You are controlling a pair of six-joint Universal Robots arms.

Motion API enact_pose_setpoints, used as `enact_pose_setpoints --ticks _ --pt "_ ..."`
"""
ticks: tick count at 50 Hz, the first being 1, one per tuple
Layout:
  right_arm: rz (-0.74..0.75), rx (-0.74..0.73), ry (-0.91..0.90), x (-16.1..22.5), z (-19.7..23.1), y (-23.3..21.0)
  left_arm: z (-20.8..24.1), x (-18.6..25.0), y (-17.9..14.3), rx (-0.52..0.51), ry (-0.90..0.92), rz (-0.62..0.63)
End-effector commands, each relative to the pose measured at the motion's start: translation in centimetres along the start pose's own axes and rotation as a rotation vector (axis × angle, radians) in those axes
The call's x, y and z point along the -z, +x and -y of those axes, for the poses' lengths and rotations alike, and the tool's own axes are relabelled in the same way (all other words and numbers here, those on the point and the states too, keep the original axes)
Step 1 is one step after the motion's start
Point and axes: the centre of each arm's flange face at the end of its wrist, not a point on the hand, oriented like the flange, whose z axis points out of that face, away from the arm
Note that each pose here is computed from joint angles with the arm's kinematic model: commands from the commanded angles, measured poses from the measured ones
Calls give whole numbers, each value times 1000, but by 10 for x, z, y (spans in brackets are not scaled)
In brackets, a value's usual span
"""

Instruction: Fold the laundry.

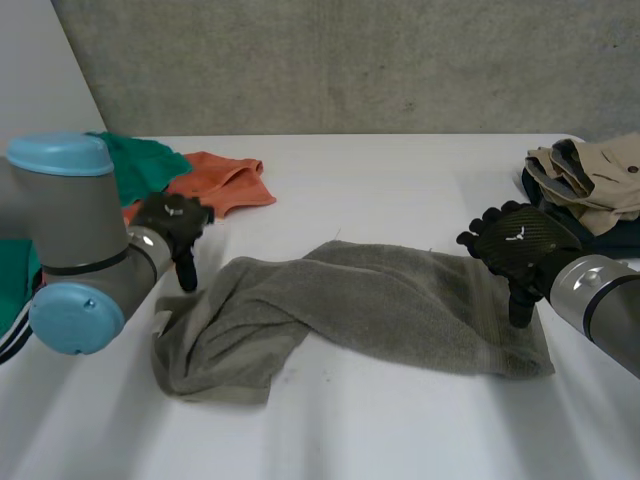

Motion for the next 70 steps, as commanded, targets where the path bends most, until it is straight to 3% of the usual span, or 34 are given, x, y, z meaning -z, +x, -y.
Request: enact_pose_setpoints --ticks 1,13,21,26,31,37,41,51,57,64,70 --pt "0 -7 -12 -13 -7 1 -18 -1 2 107 -112 -74" --pt "-29 -111 -53 -37 -21 18 -41 -15 11 149 -175 -124" --pt "-50 -111 -37 -38 -16 25 -7 -4 -11 146 -47 6" --pt "-83 -151 2 -42 -6 38 25 18 -16 138 62 20" --pt "-77 -287 16 -46 2 46 60 56 -13 123 194 20" --pt "93 -468 -61 -52 -3 33 88 96 -22 124 352 61" --pt "165 -507 -88 -54 -7 23 95 120 -25 106 419 83" --pt "119 -472 -9 -106 -20 21 104 163 -13 36 535 68" --pt "188 -454 1 -140 -26 -5 109 182 3 4 585 24" --pt "352 -446 51 -124 1 -32 115 187 4 -10 633 36" --pt "309 -427 66 -95 21 -16 115 186 5 -34 633 44"
